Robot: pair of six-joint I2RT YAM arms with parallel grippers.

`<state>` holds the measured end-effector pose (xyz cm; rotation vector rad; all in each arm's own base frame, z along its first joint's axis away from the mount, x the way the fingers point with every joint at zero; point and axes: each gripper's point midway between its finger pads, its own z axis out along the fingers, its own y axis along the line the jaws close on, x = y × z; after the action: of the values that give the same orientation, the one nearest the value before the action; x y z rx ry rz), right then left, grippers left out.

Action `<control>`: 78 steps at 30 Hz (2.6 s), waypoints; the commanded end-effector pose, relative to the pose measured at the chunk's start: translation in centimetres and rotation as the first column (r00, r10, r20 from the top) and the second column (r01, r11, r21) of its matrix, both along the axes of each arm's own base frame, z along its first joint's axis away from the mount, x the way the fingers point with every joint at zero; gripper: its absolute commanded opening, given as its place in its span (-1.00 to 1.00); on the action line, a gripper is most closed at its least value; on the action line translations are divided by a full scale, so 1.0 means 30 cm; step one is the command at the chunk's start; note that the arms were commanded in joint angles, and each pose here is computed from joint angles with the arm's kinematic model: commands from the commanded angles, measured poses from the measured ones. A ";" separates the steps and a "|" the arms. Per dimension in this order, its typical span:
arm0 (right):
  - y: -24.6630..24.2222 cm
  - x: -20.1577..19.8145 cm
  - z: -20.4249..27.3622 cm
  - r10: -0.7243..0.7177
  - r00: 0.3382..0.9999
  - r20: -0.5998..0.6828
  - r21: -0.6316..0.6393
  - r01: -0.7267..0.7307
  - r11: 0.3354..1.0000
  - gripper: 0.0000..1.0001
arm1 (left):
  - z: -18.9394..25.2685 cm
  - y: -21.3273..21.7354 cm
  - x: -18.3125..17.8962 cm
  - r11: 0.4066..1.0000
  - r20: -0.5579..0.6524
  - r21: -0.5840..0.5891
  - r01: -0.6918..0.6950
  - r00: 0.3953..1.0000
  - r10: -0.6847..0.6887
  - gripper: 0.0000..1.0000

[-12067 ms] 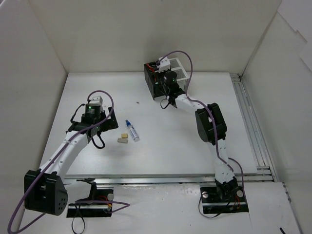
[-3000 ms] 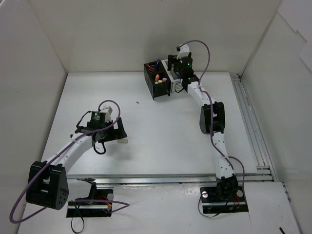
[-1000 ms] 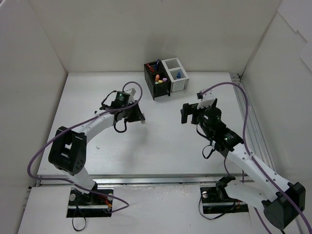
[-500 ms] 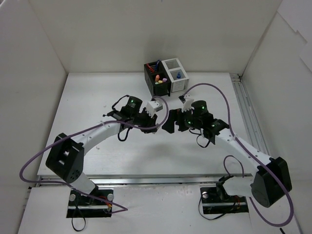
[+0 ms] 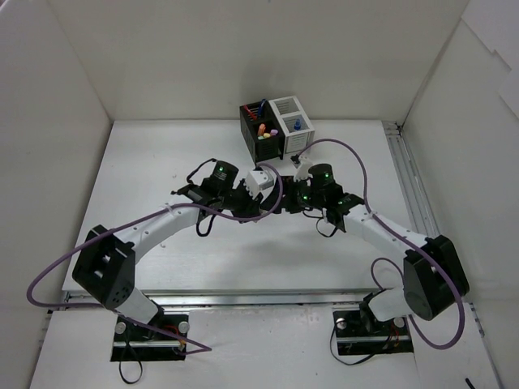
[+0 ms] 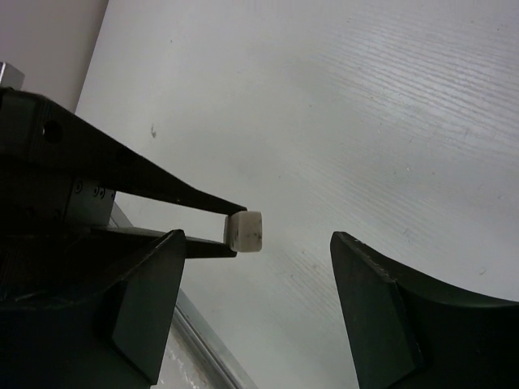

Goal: Sort the stationery into containers
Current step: Place the stationery in the storage box, then reset both arms

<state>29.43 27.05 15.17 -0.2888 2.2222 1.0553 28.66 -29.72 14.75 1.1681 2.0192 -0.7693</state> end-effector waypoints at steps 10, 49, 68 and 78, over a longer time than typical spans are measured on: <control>0.064 0.071 0.067 -0.011 0.999 0.045 0.104 0.006 0.995 -0.04 | 0.160 -0.024 0.045 0.997 0.147 -0.080 -0.008 0.989 0.020 -1.00; -0.295 0.993 0.537 -0.332 0.680 0.653 -0.138 0.538 0.831 -1.00 | 0.138 0.498 0.189 0.744 0.004 -0.207 -0.636 0.760 0.650 0.99; -0.276 1.403 0.443 -0.442 0.440 0.782 0.036 0.676 0.736 0.48 | 0.134 0.619 0.216 0.670 -0.027 -0.208 -0.713 0.689 0.725 0.99; -0.406 1.080 0.979 -0.500 0.245 0.831 0.202 0.704 0.681 0.96 | 0.291 0.636 0.151 0.613 -0.021 -0.305 -0.729 0.649 0.760 0.99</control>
<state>68.05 17.37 21.87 -0.0936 1.7029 0.0499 33.18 -11.17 19.12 0.1682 2.0672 -0.5054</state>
